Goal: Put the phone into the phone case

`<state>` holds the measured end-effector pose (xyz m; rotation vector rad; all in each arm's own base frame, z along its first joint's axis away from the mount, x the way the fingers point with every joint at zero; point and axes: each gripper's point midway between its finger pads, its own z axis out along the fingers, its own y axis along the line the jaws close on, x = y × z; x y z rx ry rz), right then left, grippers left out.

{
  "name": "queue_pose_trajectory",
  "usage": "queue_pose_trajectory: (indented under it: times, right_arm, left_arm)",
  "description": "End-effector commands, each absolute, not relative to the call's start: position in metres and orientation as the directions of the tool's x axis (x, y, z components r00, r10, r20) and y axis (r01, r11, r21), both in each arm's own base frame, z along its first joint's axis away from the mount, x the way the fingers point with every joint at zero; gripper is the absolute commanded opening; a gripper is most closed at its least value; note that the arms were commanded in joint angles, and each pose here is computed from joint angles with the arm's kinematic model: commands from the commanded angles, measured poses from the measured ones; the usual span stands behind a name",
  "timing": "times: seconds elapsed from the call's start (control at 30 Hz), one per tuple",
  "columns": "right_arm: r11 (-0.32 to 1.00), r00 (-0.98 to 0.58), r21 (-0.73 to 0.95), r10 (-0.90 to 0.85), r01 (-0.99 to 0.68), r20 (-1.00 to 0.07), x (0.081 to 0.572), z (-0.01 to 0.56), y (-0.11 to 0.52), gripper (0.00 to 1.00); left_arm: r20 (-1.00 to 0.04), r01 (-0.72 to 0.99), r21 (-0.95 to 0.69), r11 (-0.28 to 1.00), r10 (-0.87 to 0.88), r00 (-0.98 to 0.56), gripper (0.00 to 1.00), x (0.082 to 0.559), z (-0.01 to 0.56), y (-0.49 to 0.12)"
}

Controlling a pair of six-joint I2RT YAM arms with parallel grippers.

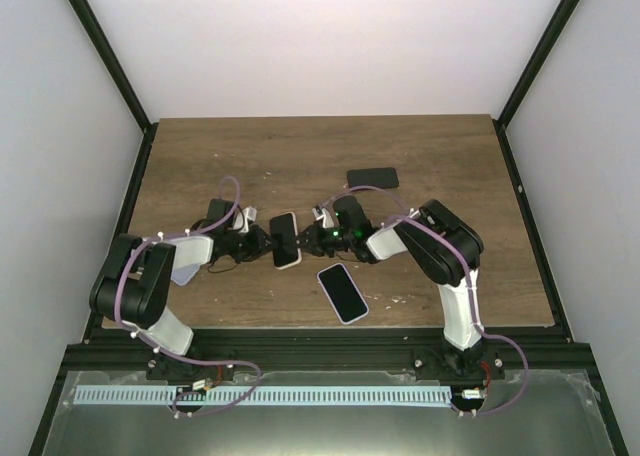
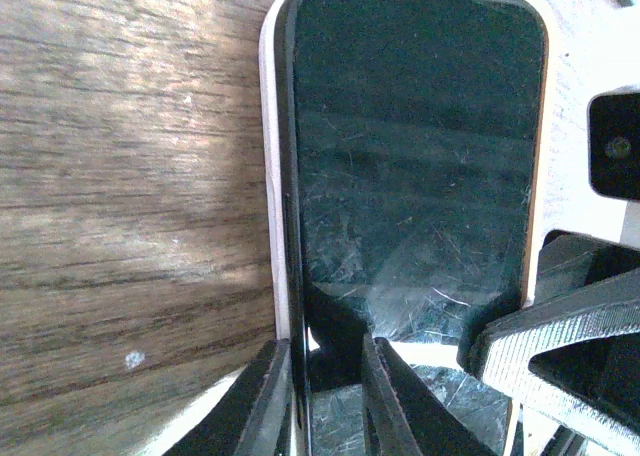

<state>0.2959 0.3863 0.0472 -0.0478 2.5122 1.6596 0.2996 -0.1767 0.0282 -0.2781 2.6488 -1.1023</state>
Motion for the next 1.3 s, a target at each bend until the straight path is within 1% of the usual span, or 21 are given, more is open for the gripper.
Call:
queue_pose_trajectory:
  times: [0.0, 0.13, 0.23, 0.33, 0.4, 0.5, 0.63, 0.77, 0.83, 0.9, 0.97, 1.03, 1.17, 1.27]
  right_arm:
    - [0.317, -0.982, 0.930, -0.017, -0.184, -0.188, 0.285, 0.080, 0.396, 0.06]
    - [0.283, -0.979, 0.938, -0.004, -0.198, -0.205, 0.286, 0.093, 0.383, 0.03]
    - [0.229, -0.970, 0.944, -0.013, -0.238, -0.241, 0.284, 0.112, 0.376, 0.01]
    - [0.170, -0.953, 0.939, -0.024, -0.301, -0.301, 0.278, 0.141, 0.370, 0.01]
    - [0.129, -0.940, 0.931, -0.037, -0.342, -0.340, 0.270, 0.160, 0.367, 0.01]
    - [0.058, -0.920, 0.918, -0.051, -0.392, -0.389, 0.254, 0.190, 0.360, 0.01]
    - [-0.041, -0.904, 0.906, -0.055, -0.422, -0.424, 0.233, 0.223, 0.349, 0.02]
    - [-0.117, -0.895, 0.892, -0.046, -0.437, -0.444, 0.218, 0.252, 0.341, 0.02]
    - [-0.151, -0.888, 0.882, -0.050, -0.446, -0.458, 0.212, 0.264, 0.339, 0.02]
    - [-0.176, -0.883, 0.875, -0.057, -0.450, -0.466, 0.207, 0.272, 0.339, 0.02]
    - [-0.194, -0.883, 0.873, -0.058, -0.448, -0.466, 0.204, 0.276, 0.339, 0.02]
    - [-0.204, -0.883, 0.872, -0.063, -0.445, -0.465, 0.202, 0.278, 0.340, 0.02]
    - [-0.205, -0.884, 0.874, -0.072, -0.440, -0.462, 0.201, 0.276, 0.344, 0.03]
    - [-0.195, -0.889, 0.881, -0.075, -0.431, -0.451, 0.203, 0.270, 0.345, 0.06]
  left_arm:
    - [-0.087, -0.118, -0.724, 0.680, -0.260, -0.962, 0.26, 0.281, 0.030, -0.180]
    - [-0.127, -0.092, -0.765, 0.637, -0.289, -0.949, 0.36, 0.290, 0.067, -0.178]
    - [-0.186, -0.047, -0.784, 0.619, -0.306, -0.934, 0.46, 0.294, 0.101, -0.176]
    - [-0.237, -0.002, -0.804, 0.595, -0.322, -0.917, 0.56, 0.295, 0.132, -0.171]
    - [-0.257, 0.031, -0.835, 0.550, -0.339, -0.905, 0.64, 0.293, 0.153, -0.170]
    - [-0.292, 0.112, -0.884, 0.453, -0.350, -0.890, 0.72, 0.288, 0.184, -0.170]
    - [-0.353, 0.222, -0.899, 0.377, -0.329, -0.876, 0.79, 0.277, 0.224, -0.175]
    - [-0.375, 0.296, -0.915, 0.275, -0.307, -0.875, 0.79, 0.267, 0.250, -0.183]
    - [-0.377, 0.319, -0.921, 0.223, -0.308, -0.874, 0.78, 0.263, 0.259, -0.186]
    - [-0.381, 0.337, -0.923, 0.187, -0.303, -0.873, 0.74, 0.260, 0.264, -0.189]
    - [-0.401, 0.367, -0.915, 0.167, -0.298, -0.866, 0.70, 0.259, 0.270, -0.192]
    - [-0.403, 0.370, -0.915, 0.164, -0.297, -0.866, 0.62, 0.259, 0.271, -0.194]
    - [-0.399, 0.365, -0.917, 0.163, -0.308, -0.864, 0.38, 0.262, 0.272, -0.194]
    - [-0.383, 0.347, -0.923, 0.166, -0.308, -0.871, 0.19, 0.266, 0.270, -0.194]
